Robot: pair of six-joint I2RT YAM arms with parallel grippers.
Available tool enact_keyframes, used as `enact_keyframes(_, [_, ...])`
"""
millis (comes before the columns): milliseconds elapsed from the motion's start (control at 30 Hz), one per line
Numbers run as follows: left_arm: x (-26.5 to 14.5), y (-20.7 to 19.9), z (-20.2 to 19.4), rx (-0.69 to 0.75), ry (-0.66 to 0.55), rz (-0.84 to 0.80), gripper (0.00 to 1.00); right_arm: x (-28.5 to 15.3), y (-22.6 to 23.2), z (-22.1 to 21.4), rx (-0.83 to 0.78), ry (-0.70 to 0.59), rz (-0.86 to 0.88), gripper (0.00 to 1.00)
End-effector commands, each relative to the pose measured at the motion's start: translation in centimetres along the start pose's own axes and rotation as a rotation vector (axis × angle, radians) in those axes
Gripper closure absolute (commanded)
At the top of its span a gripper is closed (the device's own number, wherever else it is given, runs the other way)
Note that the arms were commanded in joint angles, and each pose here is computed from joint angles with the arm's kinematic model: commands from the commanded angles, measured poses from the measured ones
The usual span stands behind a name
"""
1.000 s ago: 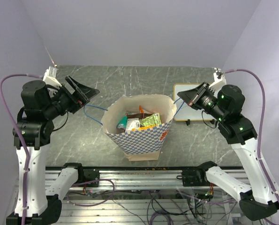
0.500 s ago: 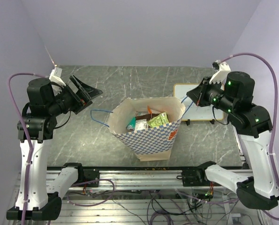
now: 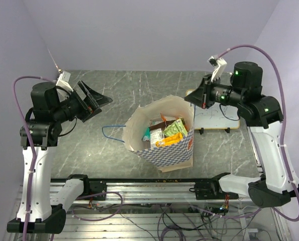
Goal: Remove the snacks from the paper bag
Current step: Adjust the paper bag at the center of the board.
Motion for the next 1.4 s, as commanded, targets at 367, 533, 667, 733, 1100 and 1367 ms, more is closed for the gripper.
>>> enact_keyframes(367, [-1.0,-2.2,-0.9,0.036,-0.004,-0.204,0.02,3.0,9.2,2.2,0.156,-0.098,0.672,1.00])
enact_keyframes(533, [-0.2,-1.0,-1.3,0.048,0.000,-0.182,0.03,4.5,10.0,2.4,0.197,-0.083,0.665,1.00])
enact_keyframes(667, [0.4,0.8,-0.8,0.143,0.025,-0.035,0.02,5.3,9.0,2.2,0.171,-0.076,0.571,1.00])
enact_keyframes(733, [0.9,2.6,-0.6,0.207,0.068,0.085,0.03,5.4,8.2,1.6,0.143,-0.043,0.503,1.00])
enact_keyframes(1100, [5.5,8.7,-3.0,0.188,0.230,0.199,0.00,4.5,4.7,-0.2,-0.075,0.032,0.235,1.00])
enact_keyframes(1367, [7.3,9.2,-6.1,0.303,0.341,0.113,0.01,3.8,3.9,0.2,-0.129,-0.025,0.154,1.00])
Point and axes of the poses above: each gripper's point midway between its finger pads, its own x axis out along the fingers, its own y axis along the line the jaws close on, z = x × y, the point moved 6 cm from there along -x, back along the fingers, and after that the axes turned 5 degrees about x, right-handed, at the moved point
